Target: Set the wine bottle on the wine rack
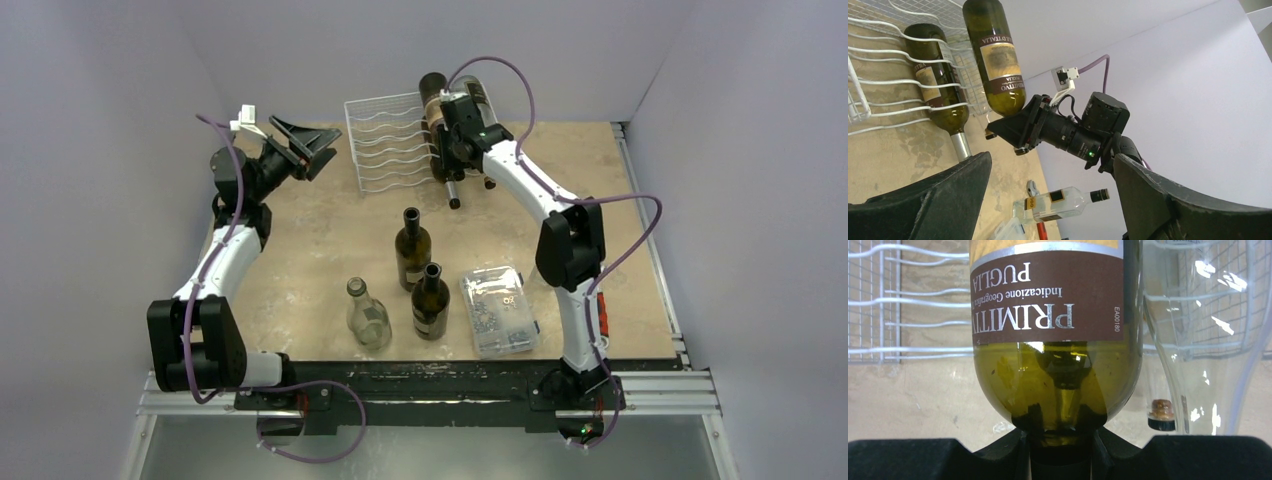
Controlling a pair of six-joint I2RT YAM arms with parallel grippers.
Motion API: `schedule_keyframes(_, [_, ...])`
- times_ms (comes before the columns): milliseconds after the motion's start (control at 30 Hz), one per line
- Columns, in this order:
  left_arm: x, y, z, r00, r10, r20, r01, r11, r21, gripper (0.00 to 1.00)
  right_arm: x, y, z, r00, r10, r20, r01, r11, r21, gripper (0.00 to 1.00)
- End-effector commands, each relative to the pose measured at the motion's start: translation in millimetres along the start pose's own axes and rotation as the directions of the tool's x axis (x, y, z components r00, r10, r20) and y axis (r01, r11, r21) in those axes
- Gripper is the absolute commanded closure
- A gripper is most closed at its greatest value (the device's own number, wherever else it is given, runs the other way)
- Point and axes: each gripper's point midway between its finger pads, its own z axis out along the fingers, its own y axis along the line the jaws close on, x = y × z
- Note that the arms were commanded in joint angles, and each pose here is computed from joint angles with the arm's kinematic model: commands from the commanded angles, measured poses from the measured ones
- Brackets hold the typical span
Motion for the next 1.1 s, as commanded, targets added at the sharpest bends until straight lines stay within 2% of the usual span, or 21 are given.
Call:
schedule_keyframes(0, [-11.7,-34.8,-3.1,0.997,0.073,0.022,-0.075,0.994,0.081,0.08,-68.4,13.2,-22.2,0.977,0.094,0.193,-0.085,0.995,-0.058,1.00])
schedule_keyframes(667, [-14.5,-30.4,-4.3,0.997,0.077,0.016,-0.078,0.995,0.057,0.09,-56.3,10.7,6.8,0.985,0.094,0.145,-0.093,0.996,-0.013,1.00])
schedule_keyframes(933, [-14.4,-26.1,-3.2,0.998,0.067,0.009,-0.067,0.997,0.047,0.09,-53.8,9.4,16.1,0.987,0.085,0.138,-0.086,0.996,0.003,0.88])
schedule_keyframes(1067, [-14.6,-26.9,-3.5,0.997,0.073,0.009,-0.073,0.996,0.048,0.09,-52.2,7.3,16.1,0.988,0.081,0.134,-0.083,0.997,0.010,0.78])
